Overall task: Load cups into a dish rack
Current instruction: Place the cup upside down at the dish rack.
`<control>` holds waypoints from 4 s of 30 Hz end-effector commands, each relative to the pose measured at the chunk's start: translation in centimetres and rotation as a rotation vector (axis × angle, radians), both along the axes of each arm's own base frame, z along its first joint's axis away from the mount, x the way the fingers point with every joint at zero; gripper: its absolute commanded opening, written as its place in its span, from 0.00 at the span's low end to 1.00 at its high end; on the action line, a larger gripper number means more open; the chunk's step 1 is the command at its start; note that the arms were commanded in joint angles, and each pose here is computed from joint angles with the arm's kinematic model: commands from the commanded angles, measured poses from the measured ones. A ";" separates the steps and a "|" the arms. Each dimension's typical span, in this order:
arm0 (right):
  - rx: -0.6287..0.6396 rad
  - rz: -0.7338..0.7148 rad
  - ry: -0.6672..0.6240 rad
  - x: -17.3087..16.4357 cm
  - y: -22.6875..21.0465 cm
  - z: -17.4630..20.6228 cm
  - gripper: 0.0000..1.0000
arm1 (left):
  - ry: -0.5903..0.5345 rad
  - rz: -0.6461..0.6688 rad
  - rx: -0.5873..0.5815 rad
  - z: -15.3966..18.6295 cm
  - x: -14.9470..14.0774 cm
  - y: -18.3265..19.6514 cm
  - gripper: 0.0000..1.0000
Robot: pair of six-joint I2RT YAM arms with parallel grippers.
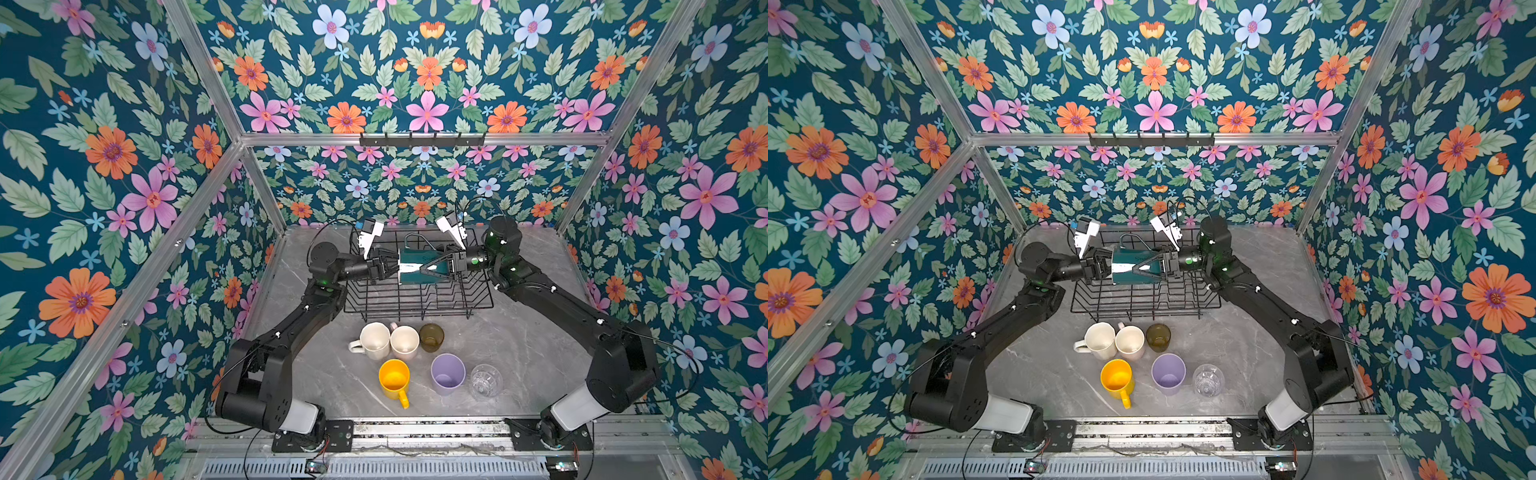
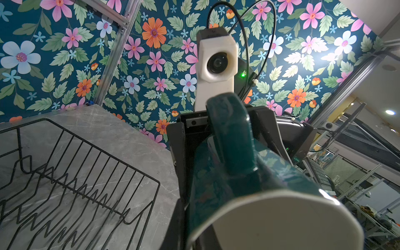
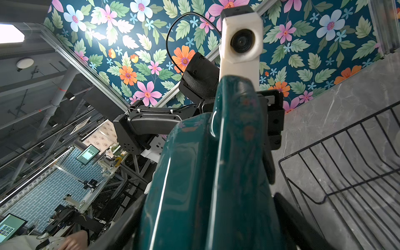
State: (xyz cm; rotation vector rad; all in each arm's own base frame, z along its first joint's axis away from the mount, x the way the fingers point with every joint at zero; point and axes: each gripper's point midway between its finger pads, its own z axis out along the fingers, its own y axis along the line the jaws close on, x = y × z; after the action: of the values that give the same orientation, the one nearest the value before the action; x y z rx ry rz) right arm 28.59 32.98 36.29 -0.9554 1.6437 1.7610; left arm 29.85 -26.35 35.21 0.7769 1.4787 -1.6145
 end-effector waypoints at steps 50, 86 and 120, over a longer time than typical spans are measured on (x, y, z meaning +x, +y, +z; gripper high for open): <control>-0.016 -0.169 0.032 -0.7 -2.0 4.0 0.00 | -0.133 0.153 0.053 1.1 1.0 1.3 0.69; -0.804 -0.634 0.018 9.9 -5.1 -6.5 0.00 | -0.037 1.227 0.457 -3.2 4.4 19.3 1.00; -1.113 -0.625 -0.039 17.1 0.4 -16.8 0.00 | 0.011 1.413 0.612 -5.2 2.2 23.8 1.00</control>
State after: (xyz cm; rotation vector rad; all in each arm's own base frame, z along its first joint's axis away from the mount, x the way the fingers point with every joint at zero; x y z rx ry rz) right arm 45.19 33.74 18.51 -0.7144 2.5832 0.3616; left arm 31.90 -2.40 29.77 -0.1157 1.8431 -0.0934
